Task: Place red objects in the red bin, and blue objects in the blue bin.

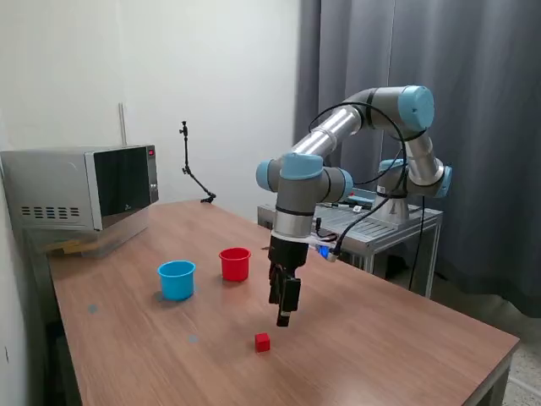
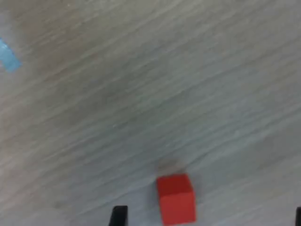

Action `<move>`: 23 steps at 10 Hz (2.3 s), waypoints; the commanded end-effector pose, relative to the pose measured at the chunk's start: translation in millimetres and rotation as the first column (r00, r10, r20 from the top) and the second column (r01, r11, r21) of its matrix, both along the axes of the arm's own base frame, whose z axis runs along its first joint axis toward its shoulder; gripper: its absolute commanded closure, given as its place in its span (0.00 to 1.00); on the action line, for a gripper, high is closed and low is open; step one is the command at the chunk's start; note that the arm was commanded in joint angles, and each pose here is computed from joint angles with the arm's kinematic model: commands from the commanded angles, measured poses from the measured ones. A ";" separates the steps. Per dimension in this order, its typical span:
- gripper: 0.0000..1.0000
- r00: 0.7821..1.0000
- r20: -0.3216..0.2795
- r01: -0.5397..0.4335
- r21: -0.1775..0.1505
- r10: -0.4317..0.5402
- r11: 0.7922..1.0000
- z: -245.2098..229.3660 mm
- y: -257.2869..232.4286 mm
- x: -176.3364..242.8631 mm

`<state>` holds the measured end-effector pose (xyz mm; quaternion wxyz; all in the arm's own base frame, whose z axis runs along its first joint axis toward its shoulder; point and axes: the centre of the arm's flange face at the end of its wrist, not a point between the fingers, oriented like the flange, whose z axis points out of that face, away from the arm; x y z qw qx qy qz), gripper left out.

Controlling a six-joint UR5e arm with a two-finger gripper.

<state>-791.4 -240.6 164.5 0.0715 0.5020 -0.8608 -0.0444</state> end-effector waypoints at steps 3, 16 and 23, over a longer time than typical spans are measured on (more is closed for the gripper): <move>0.00 0.949 0.113 -0.288 -0.064 0.294 0.955 -52.7 -5.1 22.2; 0.00 0.955 0.035 -0.292 -0.039 0.294 0.956 -35.2 23.4 -19.4; 0.00 0.954 0.039 -0.295 -0.033 0.296 0.955 -50.7 24.5 -27.8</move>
